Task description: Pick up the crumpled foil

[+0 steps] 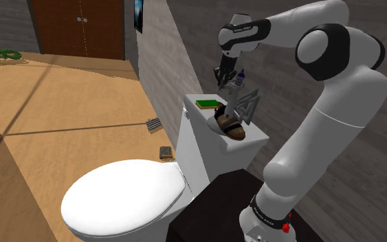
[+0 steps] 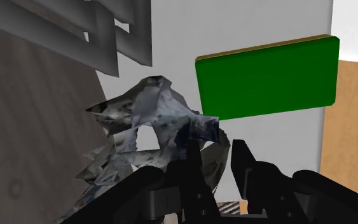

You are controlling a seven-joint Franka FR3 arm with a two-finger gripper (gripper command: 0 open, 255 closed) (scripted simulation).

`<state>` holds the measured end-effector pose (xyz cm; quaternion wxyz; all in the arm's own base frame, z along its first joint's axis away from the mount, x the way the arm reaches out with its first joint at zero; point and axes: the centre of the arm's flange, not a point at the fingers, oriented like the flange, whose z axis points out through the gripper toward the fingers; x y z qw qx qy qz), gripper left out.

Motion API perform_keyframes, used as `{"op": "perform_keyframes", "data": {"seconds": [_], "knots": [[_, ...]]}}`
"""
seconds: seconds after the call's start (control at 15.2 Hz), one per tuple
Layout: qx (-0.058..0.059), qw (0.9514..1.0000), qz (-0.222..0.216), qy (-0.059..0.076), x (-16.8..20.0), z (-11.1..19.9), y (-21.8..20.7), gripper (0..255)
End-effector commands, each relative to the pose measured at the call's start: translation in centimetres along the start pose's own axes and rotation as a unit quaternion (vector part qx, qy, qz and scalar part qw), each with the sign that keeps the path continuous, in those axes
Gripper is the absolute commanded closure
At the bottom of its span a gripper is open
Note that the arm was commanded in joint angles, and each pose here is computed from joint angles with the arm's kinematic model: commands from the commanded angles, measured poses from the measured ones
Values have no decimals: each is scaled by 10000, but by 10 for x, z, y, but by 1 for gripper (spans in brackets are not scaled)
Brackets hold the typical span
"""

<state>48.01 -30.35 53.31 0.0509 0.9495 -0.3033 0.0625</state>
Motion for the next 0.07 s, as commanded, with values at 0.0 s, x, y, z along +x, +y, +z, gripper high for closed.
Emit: {"op": "perform_keyframes", "data": {"seconds": [0.0], "knots": [[0,10000,-1,1,0,-3,0,255]]}}
